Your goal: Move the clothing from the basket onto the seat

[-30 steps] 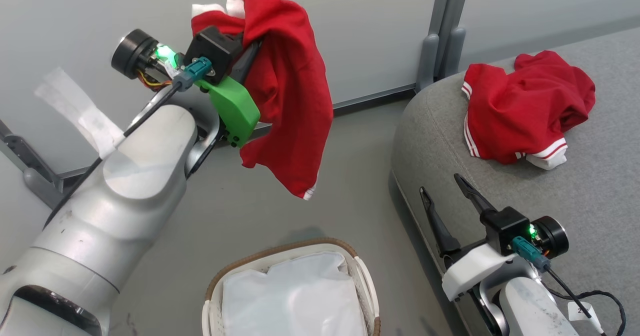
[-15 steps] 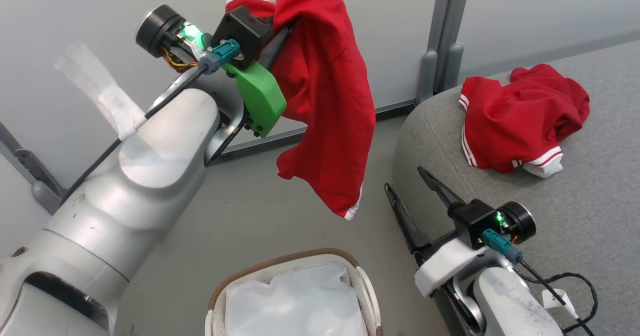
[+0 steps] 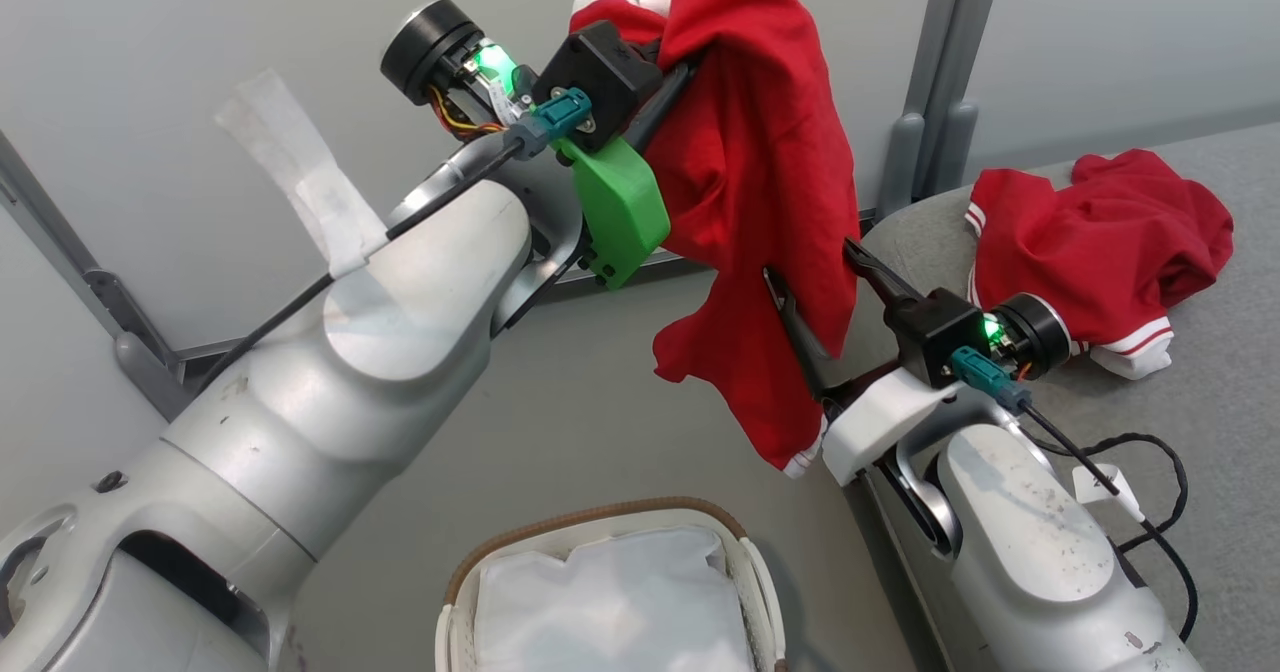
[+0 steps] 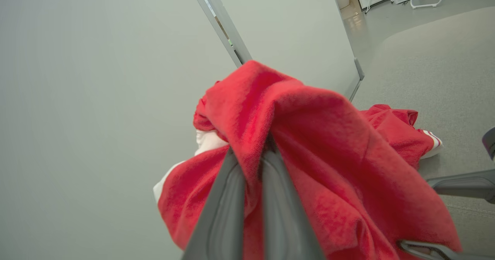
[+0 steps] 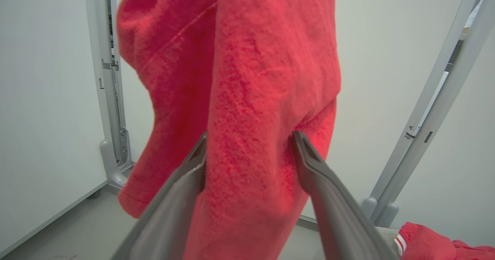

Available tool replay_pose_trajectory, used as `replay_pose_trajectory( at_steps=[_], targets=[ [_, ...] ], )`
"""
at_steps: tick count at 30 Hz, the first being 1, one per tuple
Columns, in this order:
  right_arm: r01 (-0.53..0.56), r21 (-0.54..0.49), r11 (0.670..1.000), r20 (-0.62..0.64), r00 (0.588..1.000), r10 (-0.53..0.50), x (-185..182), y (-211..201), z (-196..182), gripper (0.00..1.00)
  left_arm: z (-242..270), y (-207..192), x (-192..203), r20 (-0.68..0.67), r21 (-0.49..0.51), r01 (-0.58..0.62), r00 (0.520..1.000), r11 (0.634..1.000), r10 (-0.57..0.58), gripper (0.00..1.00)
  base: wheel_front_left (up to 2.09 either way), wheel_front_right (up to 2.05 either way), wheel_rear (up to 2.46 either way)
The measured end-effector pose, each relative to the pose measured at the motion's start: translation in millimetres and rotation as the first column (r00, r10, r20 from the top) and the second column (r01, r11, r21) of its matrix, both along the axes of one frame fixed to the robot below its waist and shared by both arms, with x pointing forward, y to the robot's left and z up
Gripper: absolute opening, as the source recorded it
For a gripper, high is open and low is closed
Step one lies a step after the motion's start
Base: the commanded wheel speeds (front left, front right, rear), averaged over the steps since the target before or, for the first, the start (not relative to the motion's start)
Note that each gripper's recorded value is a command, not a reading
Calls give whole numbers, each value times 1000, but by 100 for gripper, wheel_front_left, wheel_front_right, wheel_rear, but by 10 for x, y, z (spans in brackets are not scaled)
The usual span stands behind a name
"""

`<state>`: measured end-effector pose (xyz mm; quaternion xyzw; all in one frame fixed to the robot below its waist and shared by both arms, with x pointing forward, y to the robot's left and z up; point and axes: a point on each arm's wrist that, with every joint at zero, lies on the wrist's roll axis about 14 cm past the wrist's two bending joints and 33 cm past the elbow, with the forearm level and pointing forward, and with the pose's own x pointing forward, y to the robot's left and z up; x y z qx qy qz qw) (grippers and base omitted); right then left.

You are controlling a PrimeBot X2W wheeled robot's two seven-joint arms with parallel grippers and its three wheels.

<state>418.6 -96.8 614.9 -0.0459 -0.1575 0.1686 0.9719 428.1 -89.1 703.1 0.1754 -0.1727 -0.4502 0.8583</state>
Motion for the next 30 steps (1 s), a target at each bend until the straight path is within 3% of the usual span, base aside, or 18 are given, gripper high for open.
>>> replay_pose_trajectory(
  at_steps=[7, 8, 9, 10, 13, 25, 26, 29, 30],
  targets=[
    [-4, -18, 1000, 13, 1000, 4, 132, 41, 111, 100, 41, -46, -156, -4, -19, 40, 999, 999, -40, 0, 0, 0, 0],
    [-5, -21, 1000, 9, 1000, 5, 151, 47, 109, 47, 50, -46, -172, -5, -23, 44, 999, 999, -44, 0, 0, 0, 0],
    [-7, -25, 1000, 4, 1000, 7, 168, 58, 102, 42, 57, -43, -185, -6, -27, 46, 999, 999, -47, 0, 0, 0, 0],
    [-9, -30, 1000, -2, 1000, 9, 183, 68, 92, 4, 61, -39, -196, -8, -31, 48, 999, 998, -48, 0, 0, 0, 0],
    [-13, -33, 999, 2, 1000, 13, 214, 88, 128, 0, 22, -4, -196, -22, -35, 43, 999, 998, -43, 0, 0, 0, 0],
    [-8, -24, 1000, 6, 1000, 8, 213, 57, 145, 0, -318, 164, -72, -136, -75, -15, 991, 997, 5, 0, 0, 0, 0],
    [-7, -21, 1000, 8, 1000, 7, 213, 49, 151, 0, -357, 173, -67, -149, -85, -19, 989, 996, 6, 8, 0, 0, 0],
    [0, -11, 1000, 11, 1000, 0, 215, 19, 164, 0, -550, 223, -51, -216, -114, -42, 976, 993, 17, 100, 0, 0, 0],
    [4, -8, 1000, 10, 1000, -4, 217, 4, 160, 0, -639, 243, -53, -245, -125, -52, 969, 991, 20, 100, 0, 0, 0]
  ],
)
